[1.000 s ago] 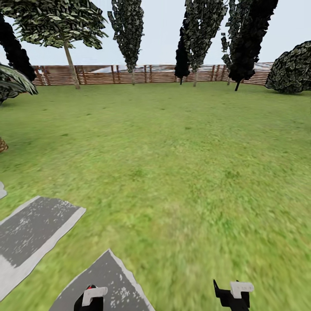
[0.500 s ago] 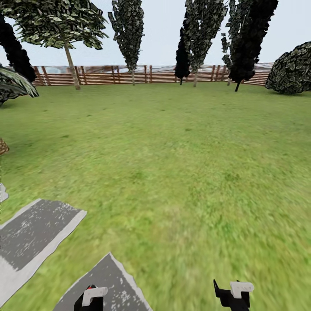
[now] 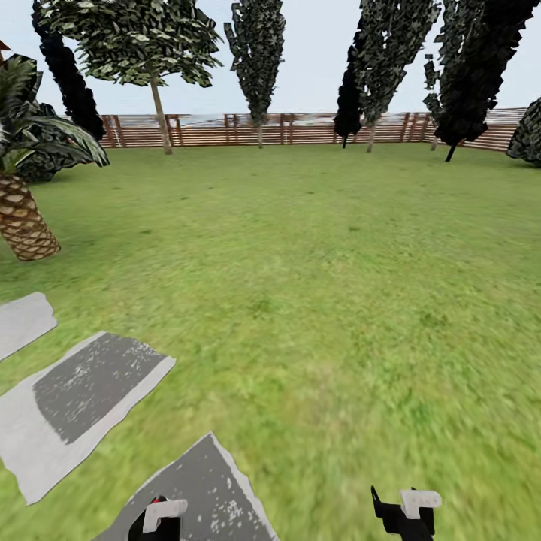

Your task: Pick up the pesticide atomizer in the garden and spray insectifuge to fully cover both potted plants in the garden.

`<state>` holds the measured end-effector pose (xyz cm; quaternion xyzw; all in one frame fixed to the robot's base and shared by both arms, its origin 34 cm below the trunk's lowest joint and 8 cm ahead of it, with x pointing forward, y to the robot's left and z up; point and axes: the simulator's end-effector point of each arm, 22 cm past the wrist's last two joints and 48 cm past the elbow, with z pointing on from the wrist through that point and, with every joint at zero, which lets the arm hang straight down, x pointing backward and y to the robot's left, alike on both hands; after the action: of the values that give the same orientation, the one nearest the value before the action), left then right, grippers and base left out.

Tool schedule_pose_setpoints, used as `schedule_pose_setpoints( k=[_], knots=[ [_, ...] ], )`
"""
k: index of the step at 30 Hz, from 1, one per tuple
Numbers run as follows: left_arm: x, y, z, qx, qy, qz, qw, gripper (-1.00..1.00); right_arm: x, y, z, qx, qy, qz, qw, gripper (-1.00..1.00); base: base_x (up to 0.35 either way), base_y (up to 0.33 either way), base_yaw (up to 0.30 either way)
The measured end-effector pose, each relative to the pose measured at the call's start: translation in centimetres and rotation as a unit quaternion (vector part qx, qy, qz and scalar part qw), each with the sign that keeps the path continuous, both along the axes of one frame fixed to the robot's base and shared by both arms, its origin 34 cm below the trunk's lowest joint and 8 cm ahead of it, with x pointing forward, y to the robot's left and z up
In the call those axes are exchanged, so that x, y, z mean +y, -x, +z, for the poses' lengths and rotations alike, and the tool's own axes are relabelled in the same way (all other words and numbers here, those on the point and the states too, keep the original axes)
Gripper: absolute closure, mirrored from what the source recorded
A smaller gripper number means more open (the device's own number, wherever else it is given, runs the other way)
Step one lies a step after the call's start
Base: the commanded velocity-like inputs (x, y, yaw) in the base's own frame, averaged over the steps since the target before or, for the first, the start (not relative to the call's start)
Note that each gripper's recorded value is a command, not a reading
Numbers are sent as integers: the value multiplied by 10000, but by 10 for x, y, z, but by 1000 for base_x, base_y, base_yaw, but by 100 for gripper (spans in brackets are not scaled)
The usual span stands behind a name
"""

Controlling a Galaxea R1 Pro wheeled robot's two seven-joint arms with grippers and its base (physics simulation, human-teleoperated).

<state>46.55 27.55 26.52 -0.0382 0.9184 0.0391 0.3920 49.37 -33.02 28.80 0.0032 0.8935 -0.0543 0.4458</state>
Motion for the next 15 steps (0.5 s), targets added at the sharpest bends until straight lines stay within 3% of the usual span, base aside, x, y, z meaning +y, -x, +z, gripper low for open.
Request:
schedule_pose_setpoints(
  k=[15],
  knots=[
    [-1,6,-4,73,8,7,10000,100,0,0,0,2,0,0,10000,-100,0,0,277]
  ],
)
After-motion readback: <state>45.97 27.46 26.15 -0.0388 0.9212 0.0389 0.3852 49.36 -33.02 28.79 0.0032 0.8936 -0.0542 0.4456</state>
